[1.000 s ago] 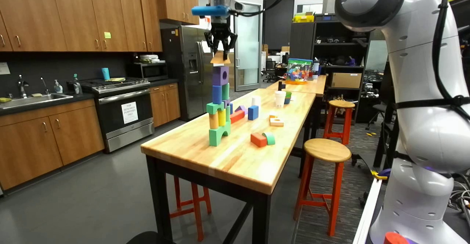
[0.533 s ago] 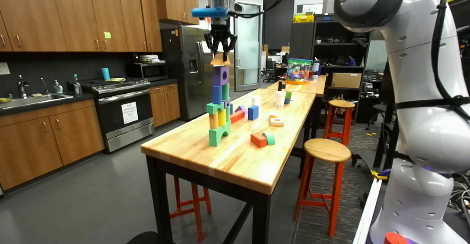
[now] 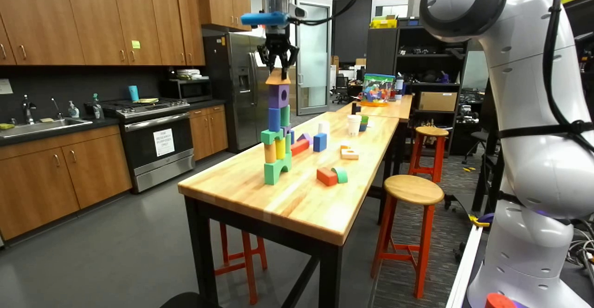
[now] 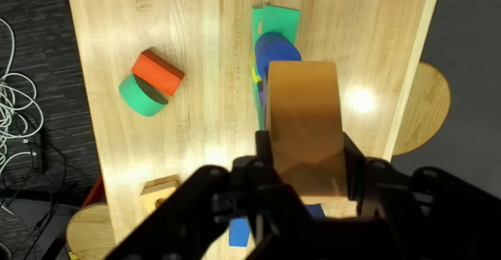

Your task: Put the triangular block on top of the stack

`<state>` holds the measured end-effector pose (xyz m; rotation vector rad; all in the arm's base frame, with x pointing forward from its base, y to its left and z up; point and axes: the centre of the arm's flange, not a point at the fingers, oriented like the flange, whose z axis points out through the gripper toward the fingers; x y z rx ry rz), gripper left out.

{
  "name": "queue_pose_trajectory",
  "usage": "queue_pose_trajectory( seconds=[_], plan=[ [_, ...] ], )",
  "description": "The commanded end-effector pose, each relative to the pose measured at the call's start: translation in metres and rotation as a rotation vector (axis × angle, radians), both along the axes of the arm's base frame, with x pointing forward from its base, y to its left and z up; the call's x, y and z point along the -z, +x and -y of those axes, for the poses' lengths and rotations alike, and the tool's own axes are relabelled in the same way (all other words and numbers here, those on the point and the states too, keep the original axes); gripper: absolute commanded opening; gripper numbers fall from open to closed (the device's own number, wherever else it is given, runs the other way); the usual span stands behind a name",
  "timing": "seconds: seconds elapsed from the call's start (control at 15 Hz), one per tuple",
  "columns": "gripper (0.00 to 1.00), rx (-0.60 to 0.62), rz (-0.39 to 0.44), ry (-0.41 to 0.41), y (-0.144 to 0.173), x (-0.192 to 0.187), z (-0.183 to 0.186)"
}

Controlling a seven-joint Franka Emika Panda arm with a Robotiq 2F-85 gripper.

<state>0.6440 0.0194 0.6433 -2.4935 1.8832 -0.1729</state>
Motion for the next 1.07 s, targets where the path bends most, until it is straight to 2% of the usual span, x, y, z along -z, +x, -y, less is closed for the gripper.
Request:
queue_pose_trajectory(
  seconds=[0.0,1.0],
  plan=[
    [0.16,-0.026,0.001,-0.023,-0.0017,-0.0123,-0.0032],
    [0.16,-0.046,0.006,-0.013,-0.0005,-0.0157,-0.0027]
  ],
)
